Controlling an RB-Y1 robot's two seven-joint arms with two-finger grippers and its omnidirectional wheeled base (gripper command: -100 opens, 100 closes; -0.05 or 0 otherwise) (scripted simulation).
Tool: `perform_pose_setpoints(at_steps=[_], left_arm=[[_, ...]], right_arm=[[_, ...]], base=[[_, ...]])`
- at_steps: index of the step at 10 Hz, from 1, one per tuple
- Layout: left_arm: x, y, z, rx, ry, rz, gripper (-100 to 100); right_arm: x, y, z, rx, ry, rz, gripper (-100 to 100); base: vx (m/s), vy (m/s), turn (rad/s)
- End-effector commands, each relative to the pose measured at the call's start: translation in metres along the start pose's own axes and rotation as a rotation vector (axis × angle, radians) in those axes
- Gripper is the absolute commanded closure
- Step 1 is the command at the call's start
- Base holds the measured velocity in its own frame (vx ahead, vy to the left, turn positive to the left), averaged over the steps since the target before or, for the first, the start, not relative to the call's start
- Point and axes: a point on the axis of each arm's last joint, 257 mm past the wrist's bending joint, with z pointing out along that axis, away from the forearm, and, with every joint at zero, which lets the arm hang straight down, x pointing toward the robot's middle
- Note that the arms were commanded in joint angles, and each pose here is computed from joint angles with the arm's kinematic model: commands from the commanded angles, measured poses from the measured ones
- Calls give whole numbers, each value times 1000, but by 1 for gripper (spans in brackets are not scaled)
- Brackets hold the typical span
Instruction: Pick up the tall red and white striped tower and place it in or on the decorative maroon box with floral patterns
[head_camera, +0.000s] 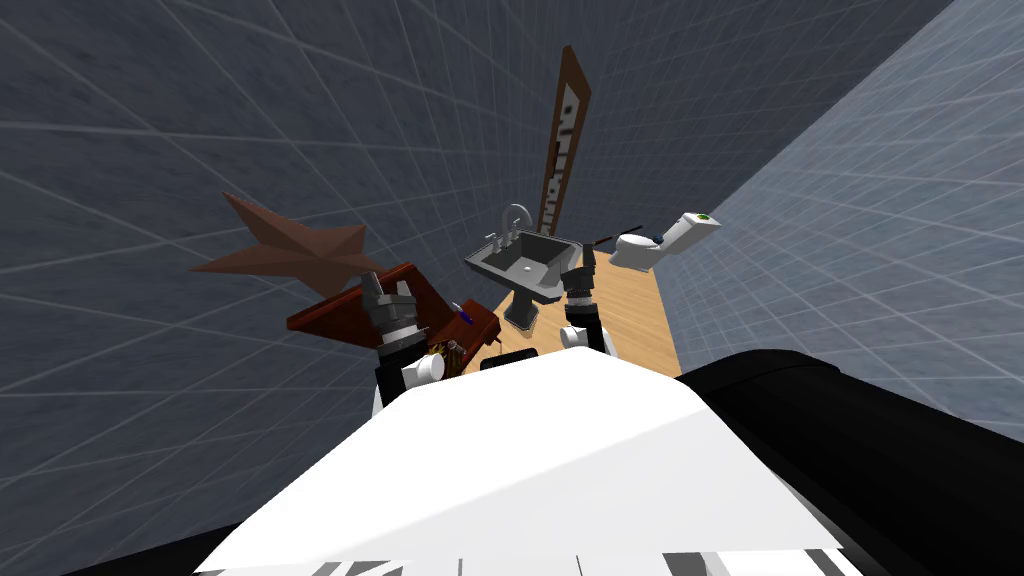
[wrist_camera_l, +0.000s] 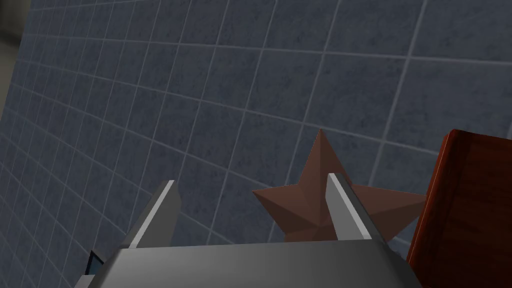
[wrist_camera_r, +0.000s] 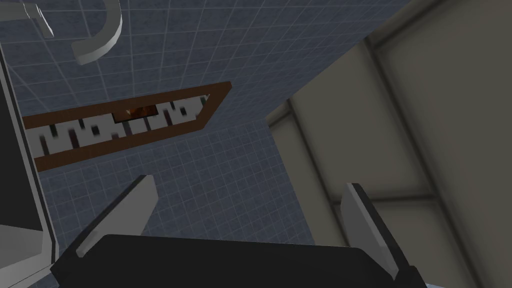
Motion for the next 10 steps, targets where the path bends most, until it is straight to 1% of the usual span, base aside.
perform_pose_setpoints(at_steps=[1,4,5,8,10], left_arm=[[8,5,0,-11,41,26,-100],[23,21,-2,-42,107,72,-100],[34,36,-5,-71,153,107,-100],[50,65,-10,-127,226,166,-100],[59,91,-16,-176,277,210,-100]], right_arm=[[0,0,0,0,0,0,0],[0,0,0,0,0,0,0],[0,0,0,0,0,0,0],[0,0,0,0,0,0,0],[0,0,0,0,0,0,0]], base=[[-29,-2,-14],[-77,-16,-12],[-160,-54,-11],[-157,-31,-8],[-131,-45,-7]])
